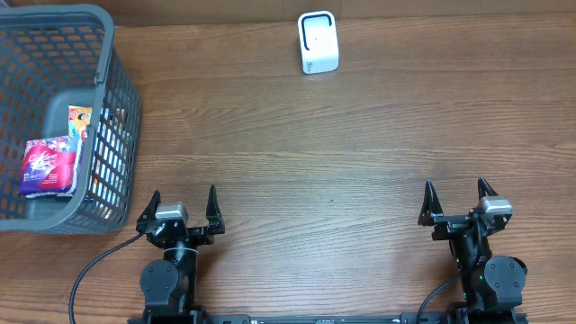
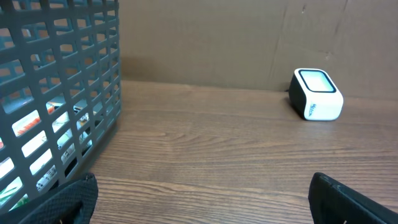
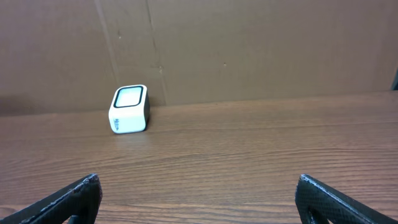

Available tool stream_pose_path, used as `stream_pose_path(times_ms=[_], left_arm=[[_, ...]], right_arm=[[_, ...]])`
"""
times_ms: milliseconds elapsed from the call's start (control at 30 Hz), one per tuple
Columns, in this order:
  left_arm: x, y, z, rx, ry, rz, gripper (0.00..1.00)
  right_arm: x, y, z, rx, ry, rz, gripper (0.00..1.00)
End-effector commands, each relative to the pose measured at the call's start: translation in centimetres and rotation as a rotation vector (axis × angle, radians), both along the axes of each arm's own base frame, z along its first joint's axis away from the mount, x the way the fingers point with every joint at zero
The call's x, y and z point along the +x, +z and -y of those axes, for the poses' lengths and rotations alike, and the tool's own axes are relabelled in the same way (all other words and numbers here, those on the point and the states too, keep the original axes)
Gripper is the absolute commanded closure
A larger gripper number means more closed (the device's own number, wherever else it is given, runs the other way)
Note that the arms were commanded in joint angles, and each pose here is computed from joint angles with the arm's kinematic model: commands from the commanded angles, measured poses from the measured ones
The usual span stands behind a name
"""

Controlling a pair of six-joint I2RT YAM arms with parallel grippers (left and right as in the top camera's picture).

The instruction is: Scan the item barcode

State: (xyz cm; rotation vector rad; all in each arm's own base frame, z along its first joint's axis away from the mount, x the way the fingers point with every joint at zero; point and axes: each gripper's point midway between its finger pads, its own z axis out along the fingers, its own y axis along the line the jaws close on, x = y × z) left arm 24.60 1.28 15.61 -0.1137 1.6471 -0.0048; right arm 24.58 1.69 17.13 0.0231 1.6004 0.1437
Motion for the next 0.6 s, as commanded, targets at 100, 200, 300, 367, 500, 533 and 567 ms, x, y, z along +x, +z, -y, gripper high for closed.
stream_pose_path(times_ms=[100,200,300,367,500,533,567], left_arm=[[-0.04,0.06,-0.29,-0.006,0.014,0.007,0.0],[-0.04,0.05,-0.29,-0.006,0.014,0.007,0.0],[-0.04,0.05,-0.29,-0.006,0.014,0.007,0.0],[-0.04,0.05,-0.28,-0.006,0.014,0.007,0.0],[-0.04,0.07,-0.29,-0.006,0.014,0.007,0.0],[-0.04,0.05,-0.29,-0.006,0.014,0.007,0.0],[-0.04,0.05,-0.29,-0.006,0.014,0.007,0.0]], right_arm=[[0.03,-0.16,0.19,-0.003,-0.011,0.004,0.0],[0.03,-0.16,0.19,-0.003,-0.011,0.004,0.0],[0.03,-0.16,0.19,-0.003,-0.011,0.004,0.0],[0.03,-0.16,0.19,-0.003,-0.011,0.004,0.0],[0.03,-0.16,0.19,-0.003,-0.011,0.004,0.0],[0.03,-0.16,0.19,-0.003,-0.011,0.004,0.0],[0.03,-0.16,0.19,-0.003,-0.011,0.004,0.0]])
